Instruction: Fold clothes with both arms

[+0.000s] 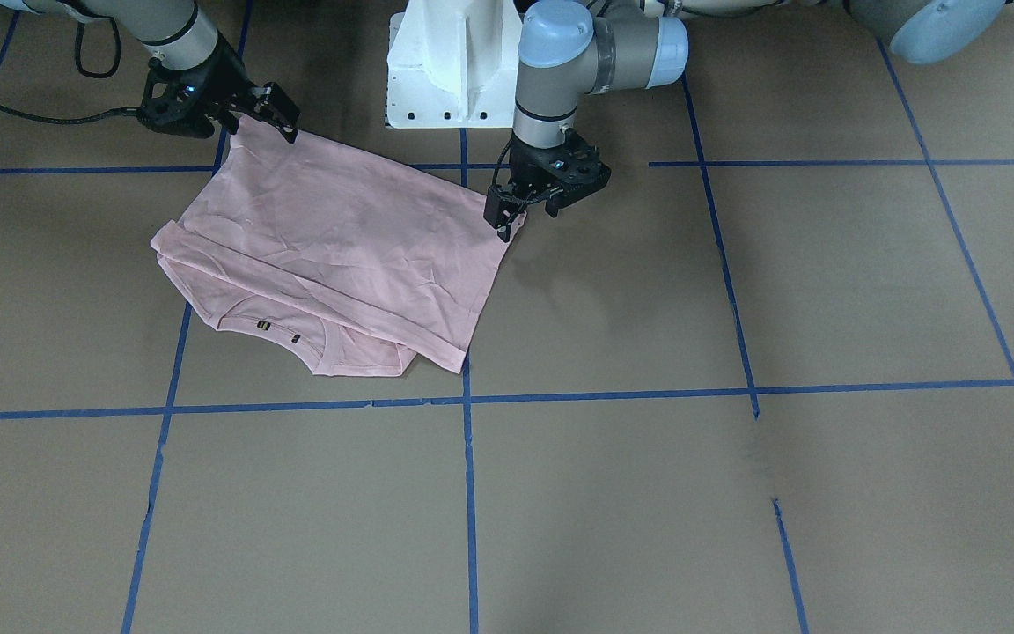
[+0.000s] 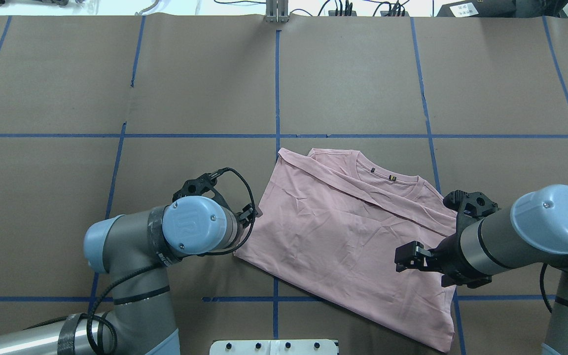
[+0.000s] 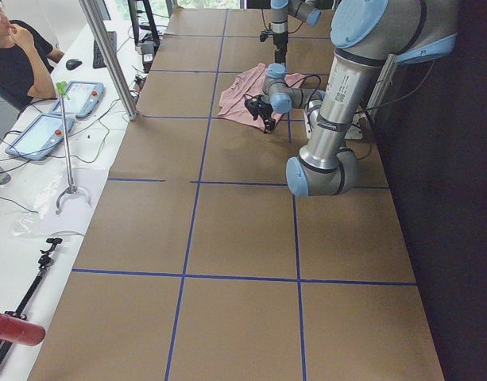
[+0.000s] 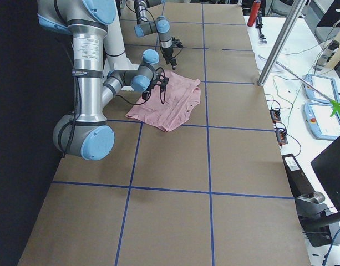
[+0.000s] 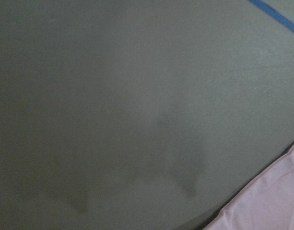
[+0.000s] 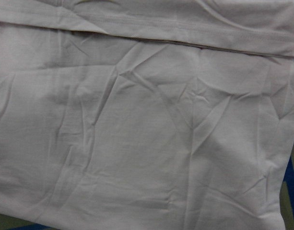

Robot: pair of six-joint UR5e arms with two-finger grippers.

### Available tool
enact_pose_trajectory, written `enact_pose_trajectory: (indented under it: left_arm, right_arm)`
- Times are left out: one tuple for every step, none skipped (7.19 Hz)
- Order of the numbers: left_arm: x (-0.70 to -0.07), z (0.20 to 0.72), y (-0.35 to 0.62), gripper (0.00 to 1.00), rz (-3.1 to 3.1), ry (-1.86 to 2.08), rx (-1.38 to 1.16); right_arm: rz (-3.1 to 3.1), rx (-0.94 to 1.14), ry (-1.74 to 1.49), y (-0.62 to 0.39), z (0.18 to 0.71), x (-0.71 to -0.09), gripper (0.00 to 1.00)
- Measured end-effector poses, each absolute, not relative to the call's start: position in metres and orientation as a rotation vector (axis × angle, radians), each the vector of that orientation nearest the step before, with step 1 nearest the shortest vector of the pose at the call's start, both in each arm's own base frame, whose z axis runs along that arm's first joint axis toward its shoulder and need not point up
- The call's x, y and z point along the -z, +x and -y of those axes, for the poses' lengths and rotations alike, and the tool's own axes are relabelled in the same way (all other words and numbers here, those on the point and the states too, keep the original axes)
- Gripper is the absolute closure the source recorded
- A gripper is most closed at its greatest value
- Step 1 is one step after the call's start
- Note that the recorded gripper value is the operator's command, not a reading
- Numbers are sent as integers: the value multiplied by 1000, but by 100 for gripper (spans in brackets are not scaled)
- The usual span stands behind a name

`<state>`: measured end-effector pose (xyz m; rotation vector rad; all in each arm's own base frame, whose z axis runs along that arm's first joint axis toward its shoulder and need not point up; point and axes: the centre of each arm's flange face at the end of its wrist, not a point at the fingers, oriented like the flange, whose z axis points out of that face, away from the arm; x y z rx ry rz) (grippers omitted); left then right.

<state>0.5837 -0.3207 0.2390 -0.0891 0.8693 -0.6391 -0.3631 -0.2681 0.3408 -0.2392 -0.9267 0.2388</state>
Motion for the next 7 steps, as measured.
enact_pose_trajectory:
  left_arm:
    - [-240, 308, 591, 1, -859, -107, 642]
    - [-239, 300, 596, 2, -854, -118, 640]
    - [-239, 295, 598, 6, -853, -123, 636]
    - [-239, 292, 600, 15, -852, -125, 633]
    - [-239, 291, 601, 35, -851, -125, 633]
    - [-239, 291, 602, 55, -851, -125, 633]
    - [-239, 290, 603, 71, -851, -125, 633]
  right_arm:
    - [929, -242, -236, -363, 270, -340, 0]
    - [930, -244, -233, -363, 271, -340, 0]
    - [930, -245, -231, -363, 271, -340, 0]
    - [931, -247, -230, -362, 272, -339, 0]
    - [930, -249, -229, -362, 273, -340, 0]
    - [929, -251, -229, -361, 273, -340, 0]
    - [928, -252, -229, -361, 274, -341, 0]
